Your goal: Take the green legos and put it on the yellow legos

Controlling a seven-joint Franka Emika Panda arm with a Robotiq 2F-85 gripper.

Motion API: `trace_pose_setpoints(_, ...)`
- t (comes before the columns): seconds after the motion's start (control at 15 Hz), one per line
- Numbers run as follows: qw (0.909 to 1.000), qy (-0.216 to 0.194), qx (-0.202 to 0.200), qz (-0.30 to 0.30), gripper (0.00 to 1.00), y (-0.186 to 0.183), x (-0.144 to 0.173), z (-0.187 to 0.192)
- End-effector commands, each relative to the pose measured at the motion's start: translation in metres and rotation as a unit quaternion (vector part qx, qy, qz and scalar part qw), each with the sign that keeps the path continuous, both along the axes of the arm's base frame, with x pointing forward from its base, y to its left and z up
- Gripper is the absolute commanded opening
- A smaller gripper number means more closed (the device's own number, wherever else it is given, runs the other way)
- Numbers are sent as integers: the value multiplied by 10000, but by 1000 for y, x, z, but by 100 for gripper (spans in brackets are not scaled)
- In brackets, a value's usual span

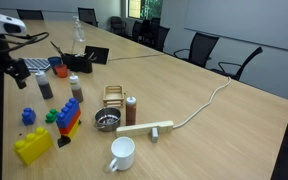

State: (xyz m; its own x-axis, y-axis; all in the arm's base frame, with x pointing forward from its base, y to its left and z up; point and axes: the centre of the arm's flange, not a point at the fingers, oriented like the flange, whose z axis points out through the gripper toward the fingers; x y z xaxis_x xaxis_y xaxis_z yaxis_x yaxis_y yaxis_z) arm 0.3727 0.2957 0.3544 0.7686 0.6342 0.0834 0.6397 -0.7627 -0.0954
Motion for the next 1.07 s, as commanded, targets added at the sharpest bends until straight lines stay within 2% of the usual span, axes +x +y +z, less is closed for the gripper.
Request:
trace_pose_setpoints(0.0, 10000, -25, 10, -1, 100, 0, 0, 3)
trace_pose_setpoints(0.33, 9999, -96, 18, 92, 100, 4, 2, -2)
trace_pose_setpoints(0.73, 9947, -229, -215, 978, 100, 40, 25, -54)
trace_pose_setpoints(1.0, 9880, -317, -129, 1504, 100, 63, 45, -87)
